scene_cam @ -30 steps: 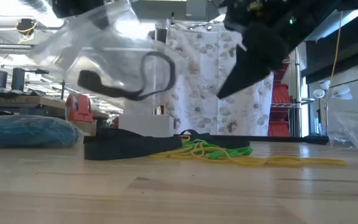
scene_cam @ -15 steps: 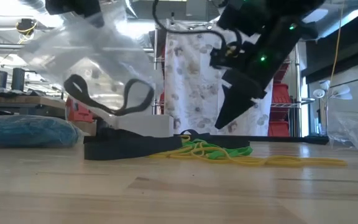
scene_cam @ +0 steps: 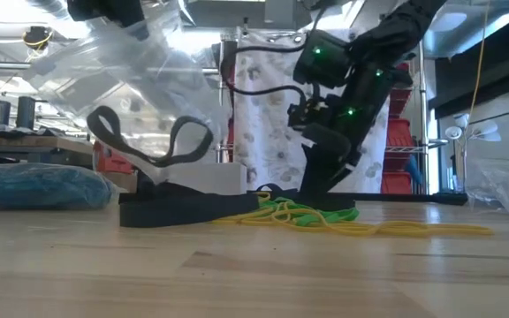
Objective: Sort rubber bands
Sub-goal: Put the black rubber band into the transparent zip bag
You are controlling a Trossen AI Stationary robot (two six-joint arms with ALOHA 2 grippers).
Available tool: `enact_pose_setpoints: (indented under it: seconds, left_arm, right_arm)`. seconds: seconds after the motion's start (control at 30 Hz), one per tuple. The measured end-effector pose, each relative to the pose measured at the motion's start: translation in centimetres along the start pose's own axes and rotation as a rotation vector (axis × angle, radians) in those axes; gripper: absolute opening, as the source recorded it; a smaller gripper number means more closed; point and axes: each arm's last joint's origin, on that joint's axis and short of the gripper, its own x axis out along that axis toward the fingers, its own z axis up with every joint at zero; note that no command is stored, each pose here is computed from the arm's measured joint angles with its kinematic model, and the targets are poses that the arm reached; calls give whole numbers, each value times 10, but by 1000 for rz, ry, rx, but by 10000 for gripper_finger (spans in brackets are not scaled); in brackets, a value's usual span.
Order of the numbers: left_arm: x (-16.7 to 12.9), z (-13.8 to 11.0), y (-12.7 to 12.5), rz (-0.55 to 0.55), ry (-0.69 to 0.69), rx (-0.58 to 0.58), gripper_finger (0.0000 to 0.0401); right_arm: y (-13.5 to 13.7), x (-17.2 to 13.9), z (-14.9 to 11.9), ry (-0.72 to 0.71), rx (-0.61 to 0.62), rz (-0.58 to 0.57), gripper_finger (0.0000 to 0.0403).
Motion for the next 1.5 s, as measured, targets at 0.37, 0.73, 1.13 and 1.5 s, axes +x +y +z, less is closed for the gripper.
enact_pose_setpoints:
  seconds: [0.37,0.73,1.13,1.5]
  left_arm:
    - [0,0,0,2,-9,10,1]
    - [-1,-3,-8,-35,-22,-10,1]
    - [22,-15,-40,-83,-54,-36,1]
    - [49,-13,-59,-109,-119,-49,1]
  right_arm:
    - [1,23,-8,59,-25,-12,286]
    - [6,2,-14,92,-68,-68,13]
    - [60,-71,-51,153,-217,-50,7]
    - [136,-145,-34,-498,-346,410,3]
